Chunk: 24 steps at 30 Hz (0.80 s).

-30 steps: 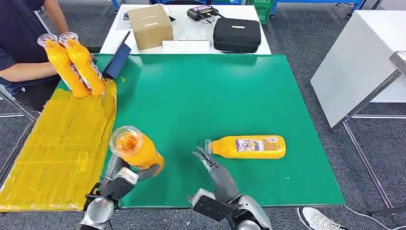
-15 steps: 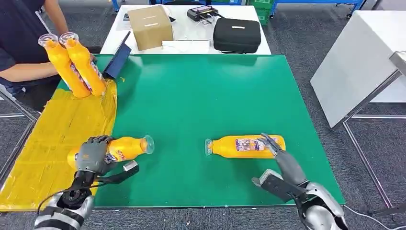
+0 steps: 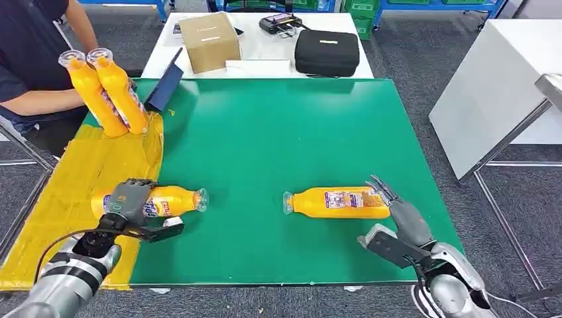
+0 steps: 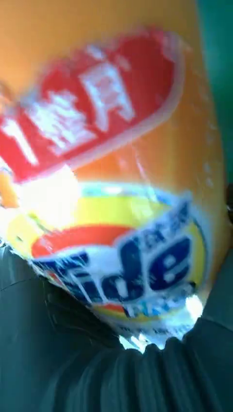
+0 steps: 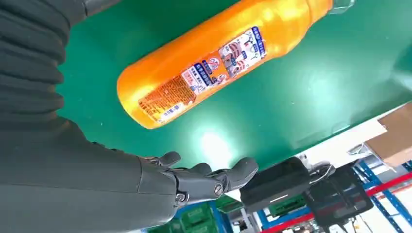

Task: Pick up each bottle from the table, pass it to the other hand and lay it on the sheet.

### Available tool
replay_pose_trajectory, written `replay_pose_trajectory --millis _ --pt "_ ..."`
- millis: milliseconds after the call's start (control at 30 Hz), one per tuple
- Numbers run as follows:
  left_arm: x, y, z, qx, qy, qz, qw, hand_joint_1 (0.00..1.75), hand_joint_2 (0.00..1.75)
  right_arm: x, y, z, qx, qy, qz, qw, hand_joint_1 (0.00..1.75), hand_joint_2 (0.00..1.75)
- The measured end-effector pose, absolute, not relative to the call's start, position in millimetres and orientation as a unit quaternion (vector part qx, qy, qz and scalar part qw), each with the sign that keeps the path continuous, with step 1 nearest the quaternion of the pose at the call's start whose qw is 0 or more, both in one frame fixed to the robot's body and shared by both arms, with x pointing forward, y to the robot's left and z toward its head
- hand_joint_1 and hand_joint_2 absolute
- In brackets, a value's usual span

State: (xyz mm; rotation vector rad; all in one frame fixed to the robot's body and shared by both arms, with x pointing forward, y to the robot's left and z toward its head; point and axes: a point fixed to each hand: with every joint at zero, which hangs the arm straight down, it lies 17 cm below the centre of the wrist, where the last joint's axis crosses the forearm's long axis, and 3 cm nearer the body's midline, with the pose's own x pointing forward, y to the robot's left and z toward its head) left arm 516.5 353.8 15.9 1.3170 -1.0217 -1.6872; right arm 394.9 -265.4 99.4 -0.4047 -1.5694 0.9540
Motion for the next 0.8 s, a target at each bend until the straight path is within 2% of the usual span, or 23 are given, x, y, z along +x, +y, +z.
replay_pose_trajectory --millis 433,800 --pt "521 380 3 0.481 -0.363 -0.689 0.402 0.0 0.0 418 -261 78 -0.196 -0.647 0.433 0.596 0.0 1.75" --pt "523 370 2 0.402 -0.4 -0.689 0.451 0.0 0.0 450 -262 60 -0.2 -0.623 0.44 0.615 0.0 1.75"
